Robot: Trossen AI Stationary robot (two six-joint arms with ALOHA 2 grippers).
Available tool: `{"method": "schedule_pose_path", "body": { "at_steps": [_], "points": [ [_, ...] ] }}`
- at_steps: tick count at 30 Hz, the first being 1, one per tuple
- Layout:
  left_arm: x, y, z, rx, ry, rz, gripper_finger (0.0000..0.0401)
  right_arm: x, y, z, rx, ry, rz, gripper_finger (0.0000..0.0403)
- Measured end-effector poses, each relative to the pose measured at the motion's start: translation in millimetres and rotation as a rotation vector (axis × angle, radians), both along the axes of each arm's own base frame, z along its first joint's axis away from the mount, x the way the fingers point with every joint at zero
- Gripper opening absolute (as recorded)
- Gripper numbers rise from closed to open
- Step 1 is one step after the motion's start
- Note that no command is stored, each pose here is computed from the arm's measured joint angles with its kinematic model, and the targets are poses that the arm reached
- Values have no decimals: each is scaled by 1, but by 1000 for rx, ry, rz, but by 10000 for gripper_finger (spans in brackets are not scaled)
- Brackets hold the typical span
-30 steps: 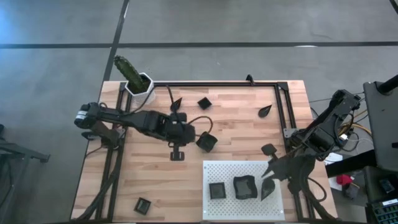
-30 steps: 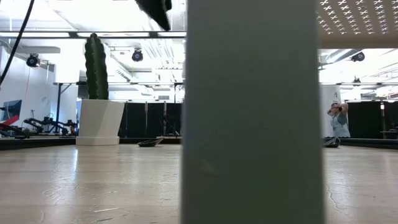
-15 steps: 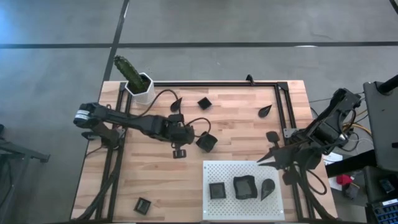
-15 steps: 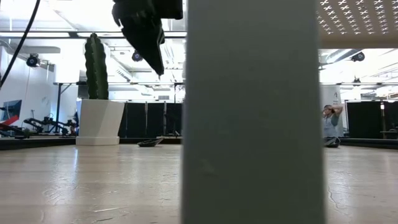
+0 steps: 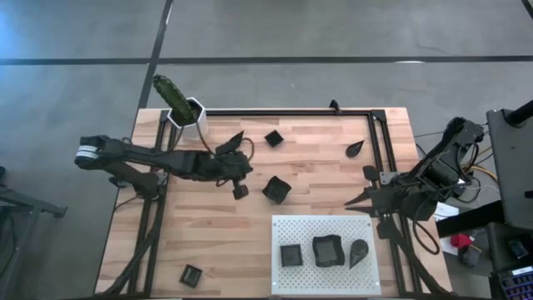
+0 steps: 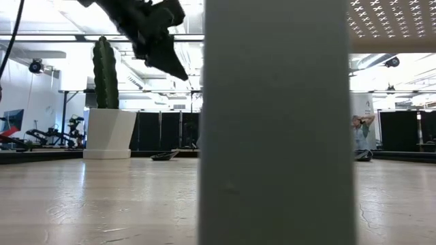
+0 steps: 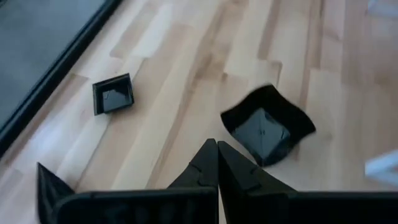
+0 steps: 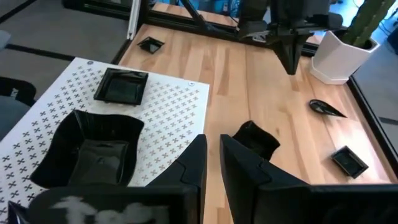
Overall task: Pick & Place Mini shaped plates
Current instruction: Stack the distorted square plate on top of the distorted square plate on the shelf
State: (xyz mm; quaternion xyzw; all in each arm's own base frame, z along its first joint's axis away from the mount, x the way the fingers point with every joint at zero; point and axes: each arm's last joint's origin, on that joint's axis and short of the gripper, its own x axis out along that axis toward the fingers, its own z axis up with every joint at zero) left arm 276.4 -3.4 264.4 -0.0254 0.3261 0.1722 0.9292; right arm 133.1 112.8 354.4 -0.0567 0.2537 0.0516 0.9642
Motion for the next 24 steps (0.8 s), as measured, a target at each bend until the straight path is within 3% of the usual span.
{"method": "schedule_pose_path", "body": {
  "at_steps": [13,19,24],
  "points": [
    [-4,10,-52,-55,-151,69,21,0,-2,1,4,-23,-58,43],
    [9,9,-63,-59,-146,69,69,0,-3,1,-10,-44,-99,43],
    [26,10,-78,-115,-152,104,83,0,-3,1,-9,-44,-101,43]
  ]
}}
